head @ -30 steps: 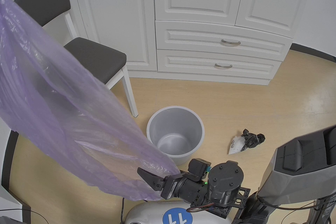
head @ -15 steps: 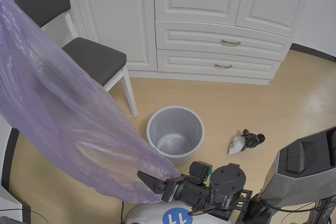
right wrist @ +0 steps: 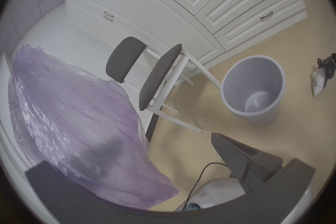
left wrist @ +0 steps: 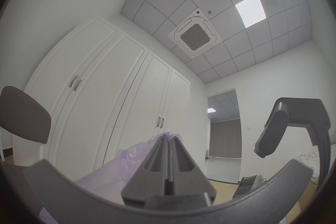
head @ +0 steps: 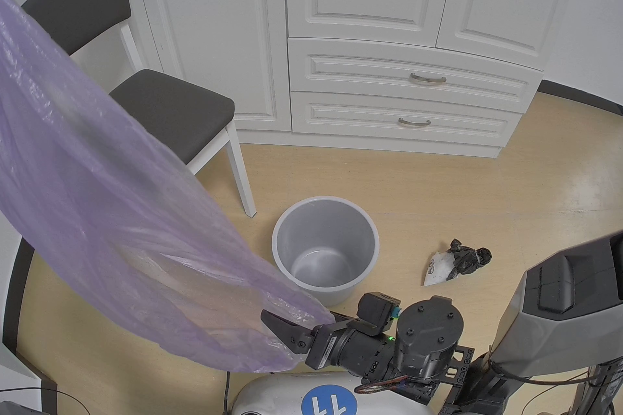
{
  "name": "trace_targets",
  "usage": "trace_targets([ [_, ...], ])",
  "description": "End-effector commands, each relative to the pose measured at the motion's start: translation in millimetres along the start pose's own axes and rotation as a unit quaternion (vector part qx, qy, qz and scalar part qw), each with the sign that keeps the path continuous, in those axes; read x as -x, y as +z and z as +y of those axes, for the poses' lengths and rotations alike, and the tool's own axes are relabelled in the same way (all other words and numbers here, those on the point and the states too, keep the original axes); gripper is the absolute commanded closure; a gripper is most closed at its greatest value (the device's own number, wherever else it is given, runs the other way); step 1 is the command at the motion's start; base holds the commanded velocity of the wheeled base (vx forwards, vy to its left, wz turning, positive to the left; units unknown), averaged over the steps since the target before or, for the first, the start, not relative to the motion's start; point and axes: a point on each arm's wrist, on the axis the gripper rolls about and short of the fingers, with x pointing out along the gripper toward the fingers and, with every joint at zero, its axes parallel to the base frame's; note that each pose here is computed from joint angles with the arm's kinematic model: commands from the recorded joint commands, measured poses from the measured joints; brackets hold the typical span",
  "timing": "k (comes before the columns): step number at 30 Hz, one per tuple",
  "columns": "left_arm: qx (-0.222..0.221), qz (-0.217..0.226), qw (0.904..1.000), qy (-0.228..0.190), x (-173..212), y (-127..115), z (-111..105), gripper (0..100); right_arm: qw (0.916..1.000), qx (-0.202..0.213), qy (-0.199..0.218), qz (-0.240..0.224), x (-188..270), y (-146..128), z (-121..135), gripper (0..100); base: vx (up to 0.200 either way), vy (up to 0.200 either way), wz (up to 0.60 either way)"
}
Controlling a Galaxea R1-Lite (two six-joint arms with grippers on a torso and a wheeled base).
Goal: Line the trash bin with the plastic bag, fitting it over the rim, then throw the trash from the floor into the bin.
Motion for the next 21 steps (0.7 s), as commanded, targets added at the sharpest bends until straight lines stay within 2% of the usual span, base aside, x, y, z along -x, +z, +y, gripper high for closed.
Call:
trace_targets([
  [1,-0.001,-0.003,1.0,0.0,0,2,0,100,0.9999,-0.002,0.005,-0.01,0,4,1,0,0.0,0.0,0.0],
  [21,-0.003,-0.016,0.9999,-0.005,3,9,-1,100,0.9999,0.001,-0.013,-0.011,-6,3,-12,0,0.0,0.0,0.0],
])
